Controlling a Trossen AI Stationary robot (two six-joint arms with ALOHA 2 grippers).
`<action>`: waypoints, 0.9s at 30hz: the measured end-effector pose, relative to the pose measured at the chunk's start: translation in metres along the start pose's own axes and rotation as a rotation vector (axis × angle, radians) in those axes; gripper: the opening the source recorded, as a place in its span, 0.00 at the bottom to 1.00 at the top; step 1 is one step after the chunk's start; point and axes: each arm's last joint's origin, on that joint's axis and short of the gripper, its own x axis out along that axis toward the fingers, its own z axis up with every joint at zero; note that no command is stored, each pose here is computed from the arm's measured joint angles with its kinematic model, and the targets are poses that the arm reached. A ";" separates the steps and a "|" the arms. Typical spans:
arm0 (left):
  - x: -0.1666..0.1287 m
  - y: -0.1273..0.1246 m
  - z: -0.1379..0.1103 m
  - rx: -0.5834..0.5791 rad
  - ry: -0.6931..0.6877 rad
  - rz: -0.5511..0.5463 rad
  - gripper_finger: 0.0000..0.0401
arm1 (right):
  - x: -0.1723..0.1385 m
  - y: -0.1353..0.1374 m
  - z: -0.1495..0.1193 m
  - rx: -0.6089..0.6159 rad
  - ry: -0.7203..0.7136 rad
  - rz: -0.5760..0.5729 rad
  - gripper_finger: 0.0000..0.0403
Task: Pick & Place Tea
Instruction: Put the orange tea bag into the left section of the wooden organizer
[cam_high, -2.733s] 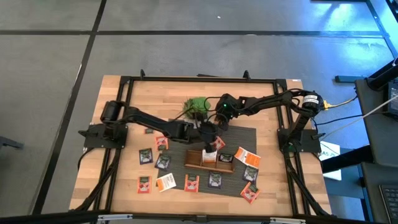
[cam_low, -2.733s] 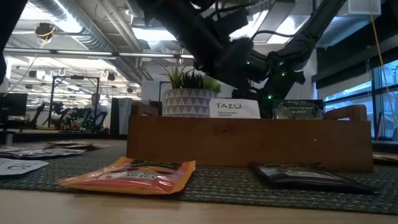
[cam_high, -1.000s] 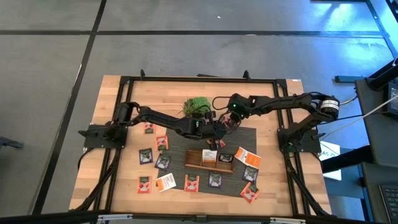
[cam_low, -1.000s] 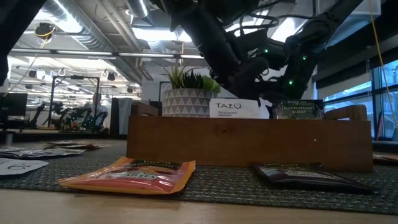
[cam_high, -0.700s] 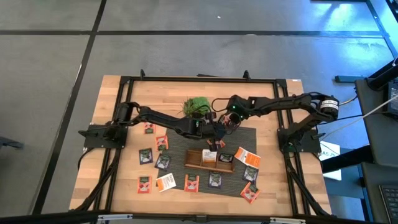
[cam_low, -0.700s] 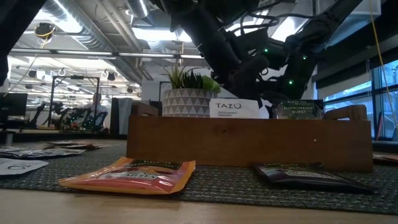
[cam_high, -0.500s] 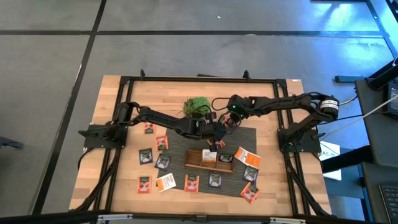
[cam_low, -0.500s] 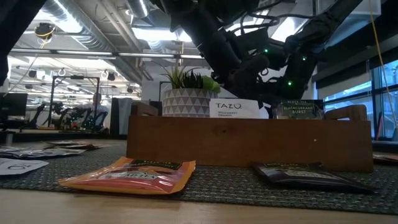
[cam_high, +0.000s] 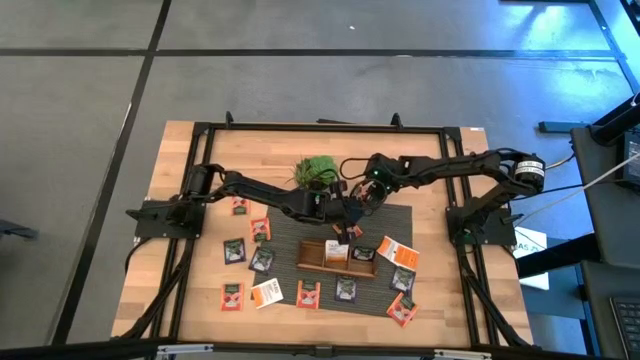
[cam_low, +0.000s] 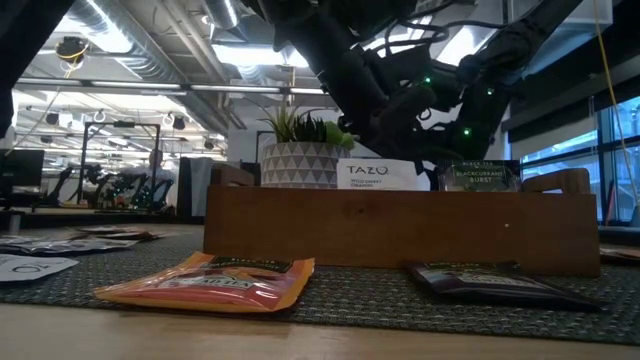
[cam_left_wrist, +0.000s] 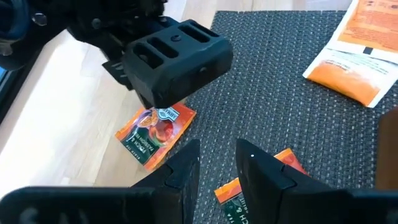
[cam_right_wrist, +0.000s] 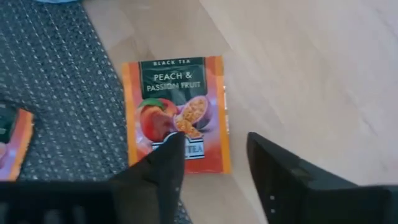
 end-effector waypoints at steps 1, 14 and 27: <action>0.000 0.000 0.000 0.000 0.000 -0.005 0.25 | 0.000 0.000 0.000 -0.016 0.000 -0.001 0.48; 0.000 -0.001 0.000 0.001 0.001 -0.033 0.25 | 0.016 -0.005 -0.024 0.007 -0.045 0.005 0.60; 0.000 -0.001 0.000 0.001 0.000 -0.032 0.25 | 0.021 -0.008 -0.041 0.022 -0.031 0.009 0.34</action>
